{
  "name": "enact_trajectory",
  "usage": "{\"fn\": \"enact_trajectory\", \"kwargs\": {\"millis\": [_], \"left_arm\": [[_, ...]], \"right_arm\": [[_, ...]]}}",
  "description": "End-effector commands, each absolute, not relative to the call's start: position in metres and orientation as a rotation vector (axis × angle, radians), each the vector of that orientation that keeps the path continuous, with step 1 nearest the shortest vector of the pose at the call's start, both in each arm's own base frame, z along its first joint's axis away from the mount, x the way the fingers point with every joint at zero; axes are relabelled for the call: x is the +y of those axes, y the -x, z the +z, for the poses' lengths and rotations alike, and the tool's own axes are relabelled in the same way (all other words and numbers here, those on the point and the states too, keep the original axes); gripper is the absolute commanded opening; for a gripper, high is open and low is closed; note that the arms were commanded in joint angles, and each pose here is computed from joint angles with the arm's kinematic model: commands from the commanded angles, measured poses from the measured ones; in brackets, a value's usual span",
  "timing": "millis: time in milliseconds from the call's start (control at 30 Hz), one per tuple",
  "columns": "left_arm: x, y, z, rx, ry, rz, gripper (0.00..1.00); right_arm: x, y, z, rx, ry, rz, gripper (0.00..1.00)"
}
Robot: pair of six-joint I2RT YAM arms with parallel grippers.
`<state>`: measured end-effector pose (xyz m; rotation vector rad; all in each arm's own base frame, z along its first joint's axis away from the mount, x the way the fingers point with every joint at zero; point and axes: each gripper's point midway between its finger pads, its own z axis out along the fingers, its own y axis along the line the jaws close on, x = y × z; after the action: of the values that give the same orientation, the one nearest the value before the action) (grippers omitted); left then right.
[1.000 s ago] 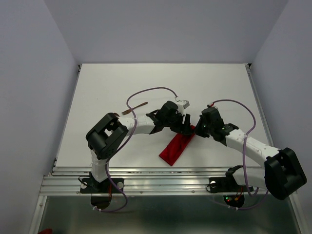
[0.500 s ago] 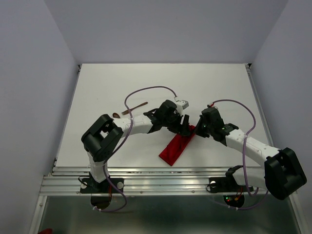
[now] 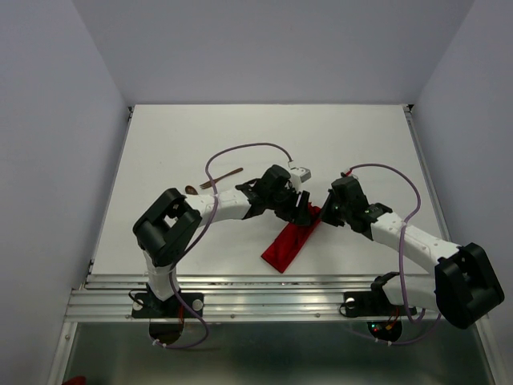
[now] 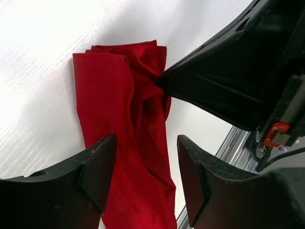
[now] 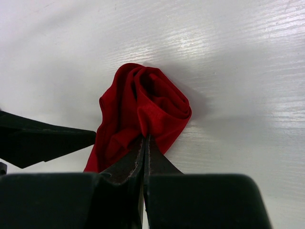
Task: Fold the napkin into a case and place the utensils inside
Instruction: Stuff the top corner of the smaller-rectangle-folded napkin into the folded napkin.
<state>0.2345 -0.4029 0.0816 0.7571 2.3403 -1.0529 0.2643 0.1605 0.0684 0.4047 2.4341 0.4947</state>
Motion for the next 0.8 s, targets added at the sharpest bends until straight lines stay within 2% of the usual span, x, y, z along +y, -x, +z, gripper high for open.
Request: {"fn": "enact_trajectory", "kwargs": {"millis": [0, 333, 767], "left_arm": [[-0.402, -0.225, 0.079, 2.349, -0.801, -1.099, 0.64], [-0.404, -0.205, 0.074, 2.364, -0.812, -1.238, 0.57], [-0.412, -0.201, 0.067, 2.358, -0.793, -1.319, 0.59]], "right_arm": [[0.162, -0.272, 0.076, 2.389, -0.422, 0.509, 0.01], [0.162, -0.272, 0.076, 2.386, -0.422, 0.512, 0.01], [0.162, -0.269, 0.076, 2.387, -0.413, 0.524, 0.01]]}}
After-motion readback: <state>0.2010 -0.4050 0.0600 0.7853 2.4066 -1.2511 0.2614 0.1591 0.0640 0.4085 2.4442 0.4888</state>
